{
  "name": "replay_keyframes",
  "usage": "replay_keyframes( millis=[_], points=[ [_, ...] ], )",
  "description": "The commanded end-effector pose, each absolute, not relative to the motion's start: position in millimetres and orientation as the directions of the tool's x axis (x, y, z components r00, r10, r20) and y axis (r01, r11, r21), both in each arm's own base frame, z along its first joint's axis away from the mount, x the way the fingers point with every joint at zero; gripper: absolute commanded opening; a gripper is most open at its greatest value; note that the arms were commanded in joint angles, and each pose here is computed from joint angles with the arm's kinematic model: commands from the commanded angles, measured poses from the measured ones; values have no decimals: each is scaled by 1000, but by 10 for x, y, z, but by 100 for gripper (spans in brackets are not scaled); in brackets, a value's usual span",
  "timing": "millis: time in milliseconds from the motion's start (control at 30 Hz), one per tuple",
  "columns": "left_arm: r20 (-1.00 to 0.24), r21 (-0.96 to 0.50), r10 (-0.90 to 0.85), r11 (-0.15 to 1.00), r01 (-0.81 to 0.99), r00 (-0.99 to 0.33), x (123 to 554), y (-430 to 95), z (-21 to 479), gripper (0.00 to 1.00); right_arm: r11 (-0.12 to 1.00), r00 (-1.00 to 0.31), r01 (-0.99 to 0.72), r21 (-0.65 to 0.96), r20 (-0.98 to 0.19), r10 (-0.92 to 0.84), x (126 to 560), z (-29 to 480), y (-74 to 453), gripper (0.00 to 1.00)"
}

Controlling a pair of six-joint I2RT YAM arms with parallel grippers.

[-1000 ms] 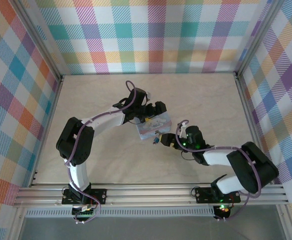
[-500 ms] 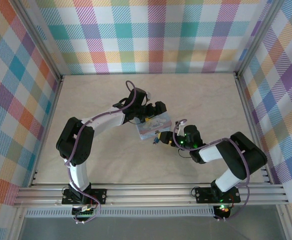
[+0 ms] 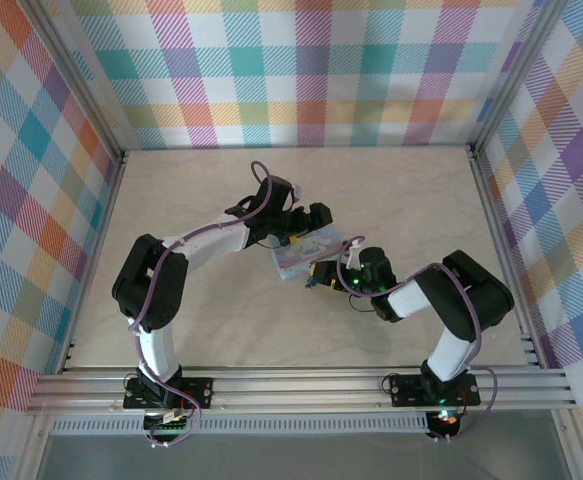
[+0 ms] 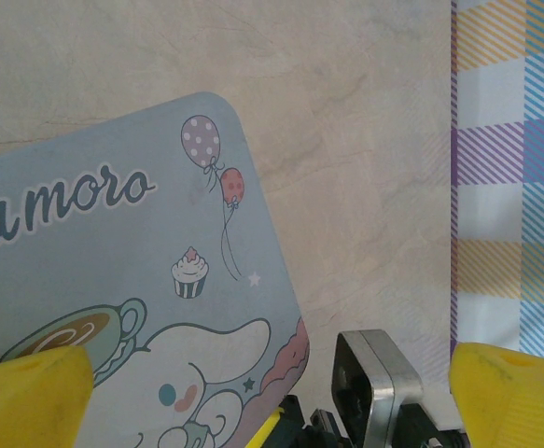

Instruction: Unlock the padlock with the key

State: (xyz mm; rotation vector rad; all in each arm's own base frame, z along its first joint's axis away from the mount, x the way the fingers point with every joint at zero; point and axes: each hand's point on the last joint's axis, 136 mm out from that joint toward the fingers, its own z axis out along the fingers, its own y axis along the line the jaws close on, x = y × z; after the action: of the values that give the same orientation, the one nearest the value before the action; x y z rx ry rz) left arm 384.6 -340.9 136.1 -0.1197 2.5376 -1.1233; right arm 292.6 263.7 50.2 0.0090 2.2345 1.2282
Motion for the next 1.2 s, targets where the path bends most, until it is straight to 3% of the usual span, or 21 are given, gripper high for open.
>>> replay_keyframes(
  millis=[0, 667, 1167],
  points=[
    [-207, -706, -197, 709, 7, -958, 3717, -3371, 1116, 98, 533, -821, -307, 788, -503, 272, 2964, 616, 2745, 56],
    [-207, -709, -197, 705, 8, -958, 3710, -3378, 1134, 98, 446, -848, -311, 839, -457, 268, 2923, 496, 2876, 45],
    [-205, -708, -199, 707, 5, -958, 3702, -3370, 1118, 98, 444, -840, -328, 833, -473, 265, 2893, 523, 2857, 28]
  ],
)
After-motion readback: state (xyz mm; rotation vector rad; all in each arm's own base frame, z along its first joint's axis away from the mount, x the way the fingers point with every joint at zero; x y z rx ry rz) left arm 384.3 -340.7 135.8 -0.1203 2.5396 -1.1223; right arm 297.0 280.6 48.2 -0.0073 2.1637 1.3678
